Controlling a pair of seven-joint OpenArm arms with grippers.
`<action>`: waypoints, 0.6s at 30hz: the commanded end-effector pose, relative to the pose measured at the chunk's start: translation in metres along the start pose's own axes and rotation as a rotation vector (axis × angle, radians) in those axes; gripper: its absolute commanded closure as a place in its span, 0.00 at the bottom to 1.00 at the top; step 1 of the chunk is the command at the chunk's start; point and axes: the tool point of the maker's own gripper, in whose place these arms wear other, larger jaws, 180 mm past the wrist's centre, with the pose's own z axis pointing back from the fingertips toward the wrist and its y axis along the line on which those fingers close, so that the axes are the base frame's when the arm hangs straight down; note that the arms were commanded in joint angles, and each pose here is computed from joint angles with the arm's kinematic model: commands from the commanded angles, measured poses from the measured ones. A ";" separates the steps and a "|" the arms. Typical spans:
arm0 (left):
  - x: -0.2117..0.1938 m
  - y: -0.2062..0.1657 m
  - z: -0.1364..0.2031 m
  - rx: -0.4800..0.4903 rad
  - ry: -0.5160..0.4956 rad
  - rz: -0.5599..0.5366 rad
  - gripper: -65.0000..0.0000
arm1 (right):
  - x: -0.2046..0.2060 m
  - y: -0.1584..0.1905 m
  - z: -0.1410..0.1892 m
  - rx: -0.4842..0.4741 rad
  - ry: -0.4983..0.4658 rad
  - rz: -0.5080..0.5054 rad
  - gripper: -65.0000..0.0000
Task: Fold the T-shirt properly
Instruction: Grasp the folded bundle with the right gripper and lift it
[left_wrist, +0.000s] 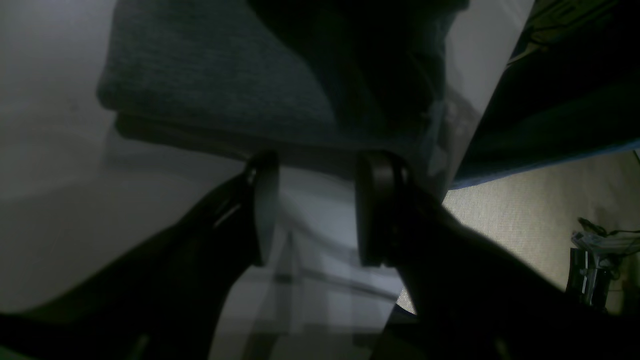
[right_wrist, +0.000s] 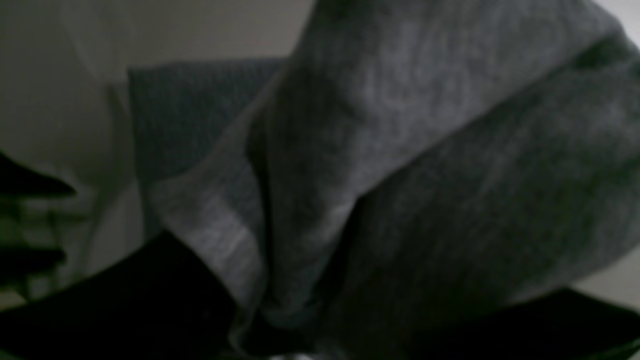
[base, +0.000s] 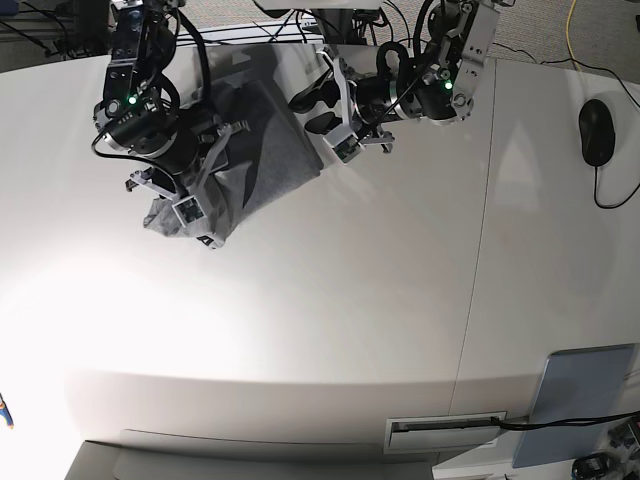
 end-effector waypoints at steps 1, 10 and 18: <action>0.013 -0.002 0.002 -0.010 -0.050 -0.008 0.59 | 0.011 0.004 0.003 0.016 -0.039 0.049 0.66; 0.014 -0.001 0.003 -0.008 -0.050 -0.010 0.59 | 0.002 0.048 -0.011 0.045 0.043 0.447 0.66; 0.011 0.001 0.003 0.005 -0.033 -0.022 0.59 | 0.001 0.040 -0.010 -0.128 0.083 0.596 0.66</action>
